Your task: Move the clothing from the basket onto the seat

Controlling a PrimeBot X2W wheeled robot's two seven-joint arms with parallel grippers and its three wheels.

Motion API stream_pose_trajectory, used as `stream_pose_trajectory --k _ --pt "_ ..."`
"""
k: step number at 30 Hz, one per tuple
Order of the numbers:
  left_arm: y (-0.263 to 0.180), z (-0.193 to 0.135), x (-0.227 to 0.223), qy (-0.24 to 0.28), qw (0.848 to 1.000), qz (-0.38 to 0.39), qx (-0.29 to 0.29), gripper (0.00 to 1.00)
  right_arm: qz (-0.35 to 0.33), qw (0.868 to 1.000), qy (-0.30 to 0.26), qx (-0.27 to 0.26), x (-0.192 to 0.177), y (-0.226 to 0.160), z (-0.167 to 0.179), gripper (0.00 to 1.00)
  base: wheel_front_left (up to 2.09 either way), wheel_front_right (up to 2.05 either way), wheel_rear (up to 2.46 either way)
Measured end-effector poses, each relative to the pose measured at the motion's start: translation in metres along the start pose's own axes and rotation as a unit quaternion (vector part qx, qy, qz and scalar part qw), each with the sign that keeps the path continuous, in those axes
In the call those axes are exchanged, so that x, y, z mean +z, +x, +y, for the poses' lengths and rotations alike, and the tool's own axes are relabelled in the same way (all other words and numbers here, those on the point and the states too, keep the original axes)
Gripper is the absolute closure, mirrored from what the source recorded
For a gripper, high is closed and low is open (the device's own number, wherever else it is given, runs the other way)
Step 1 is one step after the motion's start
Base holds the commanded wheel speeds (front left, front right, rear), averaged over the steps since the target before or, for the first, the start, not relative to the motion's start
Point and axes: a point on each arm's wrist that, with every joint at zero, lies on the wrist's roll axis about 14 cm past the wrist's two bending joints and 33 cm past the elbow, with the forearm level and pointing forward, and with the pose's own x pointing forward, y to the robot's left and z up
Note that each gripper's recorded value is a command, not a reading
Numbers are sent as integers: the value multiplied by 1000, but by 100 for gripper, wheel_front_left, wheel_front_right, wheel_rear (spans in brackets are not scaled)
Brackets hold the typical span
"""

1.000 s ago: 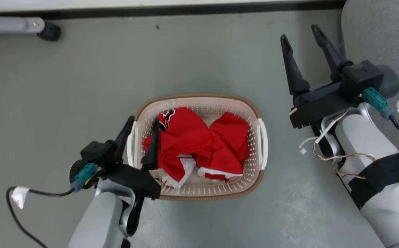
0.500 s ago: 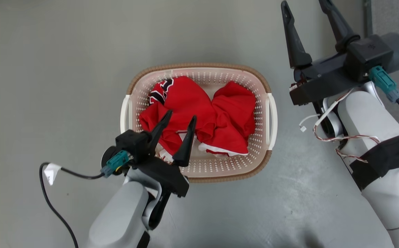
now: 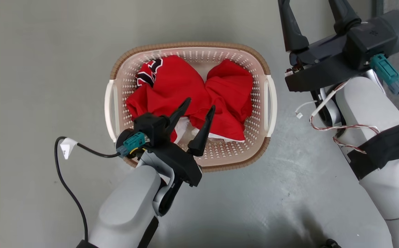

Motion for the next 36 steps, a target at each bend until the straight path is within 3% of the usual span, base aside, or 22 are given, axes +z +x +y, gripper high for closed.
stream_pose_trajectory --k 10,21,31,36 --pt "15 -19 -25 -51 997 33 -37 0 6 1000 2 -7 -17 6 -3 0 0 0 0" --pt "24 -37 -49 -63 993 69 -71 0 18 1000 5 -13 -34 6 -7 0 0 0 0" --pt "44 -11 -57 -27 995 86 -29 0 22 1000 7 -19 -48 6 -11 0 0 0 0" --pt "54 -2 -59 -38 995 88 -17 0 22 1000 10 -19 -55 8 -11 0 0 0 0"
